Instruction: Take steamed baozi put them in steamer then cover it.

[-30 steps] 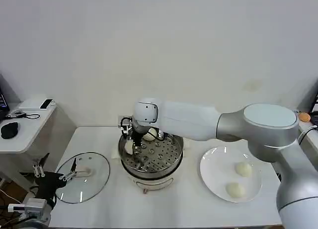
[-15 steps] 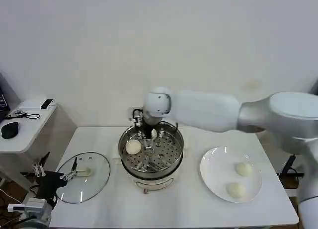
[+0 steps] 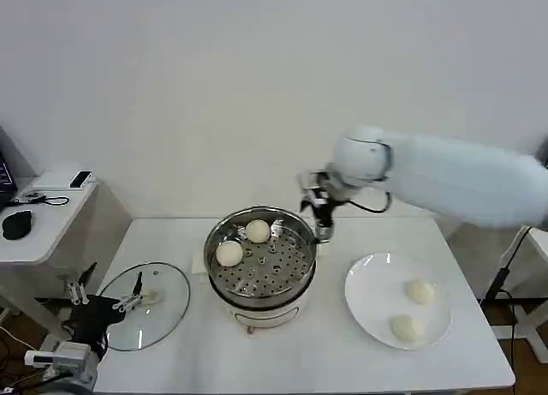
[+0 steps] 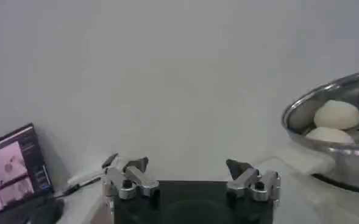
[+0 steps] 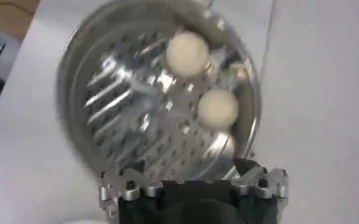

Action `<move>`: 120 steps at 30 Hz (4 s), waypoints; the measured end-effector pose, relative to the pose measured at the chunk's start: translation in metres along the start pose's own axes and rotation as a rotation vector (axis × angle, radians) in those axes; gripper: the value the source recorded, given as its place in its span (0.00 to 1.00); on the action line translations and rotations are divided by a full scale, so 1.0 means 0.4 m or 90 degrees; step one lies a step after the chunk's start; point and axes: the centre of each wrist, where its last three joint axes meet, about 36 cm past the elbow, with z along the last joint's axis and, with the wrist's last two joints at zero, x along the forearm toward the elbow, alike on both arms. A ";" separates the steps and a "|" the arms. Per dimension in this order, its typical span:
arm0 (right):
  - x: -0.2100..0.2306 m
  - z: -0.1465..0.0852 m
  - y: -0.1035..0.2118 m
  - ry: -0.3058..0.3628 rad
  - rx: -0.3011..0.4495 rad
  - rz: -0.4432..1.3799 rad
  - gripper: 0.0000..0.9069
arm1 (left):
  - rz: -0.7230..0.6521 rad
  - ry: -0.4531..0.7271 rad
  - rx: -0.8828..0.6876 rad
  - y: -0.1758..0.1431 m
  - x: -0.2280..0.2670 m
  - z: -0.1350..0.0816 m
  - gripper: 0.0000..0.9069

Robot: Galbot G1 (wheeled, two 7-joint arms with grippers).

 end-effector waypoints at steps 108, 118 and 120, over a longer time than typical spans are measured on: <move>-0.058 0.479 0.222 0.043 -0.106 -0.011 0.70 | 0.027 0.012 -0.009 -0.047 0.003 0.015 1.00; 0.031 0.275 0.034 0.003 -0.007 0.043 0.70 | 0.019 0.013 -0.005 -0.043 0.009 0.013 1.00; 0.033 0.225 0.005 -0.005 0.016 0.046 0.70 | 0.016 0.014 -0.006 -0.041 0.011 0.013 1.00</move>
